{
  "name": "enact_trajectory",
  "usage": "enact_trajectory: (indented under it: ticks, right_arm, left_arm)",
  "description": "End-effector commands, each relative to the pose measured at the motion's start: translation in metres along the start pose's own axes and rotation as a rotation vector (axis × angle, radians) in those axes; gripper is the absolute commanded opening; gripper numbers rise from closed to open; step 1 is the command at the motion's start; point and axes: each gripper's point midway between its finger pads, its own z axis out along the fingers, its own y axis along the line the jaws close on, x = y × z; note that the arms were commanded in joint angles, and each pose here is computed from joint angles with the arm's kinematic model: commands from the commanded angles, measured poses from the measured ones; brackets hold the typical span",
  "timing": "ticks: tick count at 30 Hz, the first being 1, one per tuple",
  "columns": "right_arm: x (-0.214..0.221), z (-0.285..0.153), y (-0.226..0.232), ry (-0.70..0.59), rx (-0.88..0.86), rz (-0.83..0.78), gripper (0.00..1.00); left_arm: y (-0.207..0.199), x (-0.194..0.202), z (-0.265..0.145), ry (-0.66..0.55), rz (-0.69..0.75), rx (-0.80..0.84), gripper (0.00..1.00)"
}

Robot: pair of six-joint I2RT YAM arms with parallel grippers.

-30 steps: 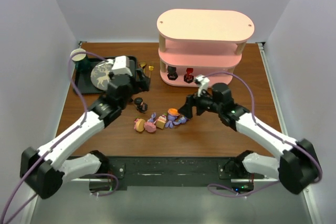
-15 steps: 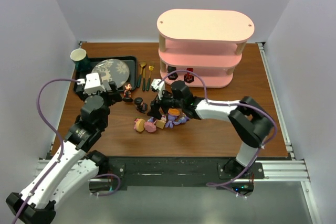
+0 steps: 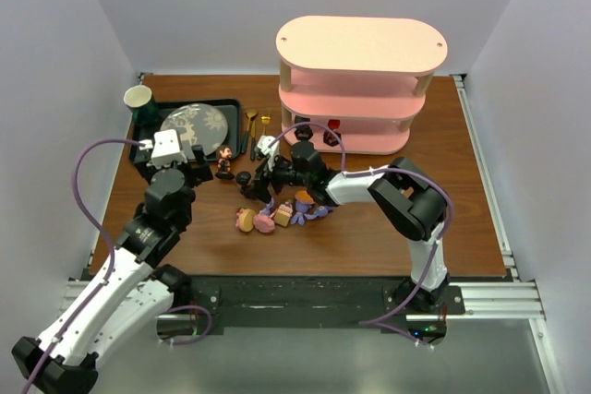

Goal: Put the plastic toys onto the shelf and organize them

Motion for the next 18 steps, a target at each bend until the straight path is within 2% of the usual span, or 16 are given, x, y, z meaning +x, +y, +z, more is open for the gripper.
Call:
enact_trajectory:
  ticks: [1,18]
  right_arm:
    - [-0.037,0.01,-0.004,-0.114,-0.013,-0.058,0.79]
    - [-0.03,0.023,-0.006,-0.134,-0.032,-0.019,0.7]
  left_arm:
    - [0.002,-0.01,0.002,-0.038,-0.015,-0.015,0.93]
    - [-0.004,-0.003,0.006,-0.017,0.002,0.002,0.91]
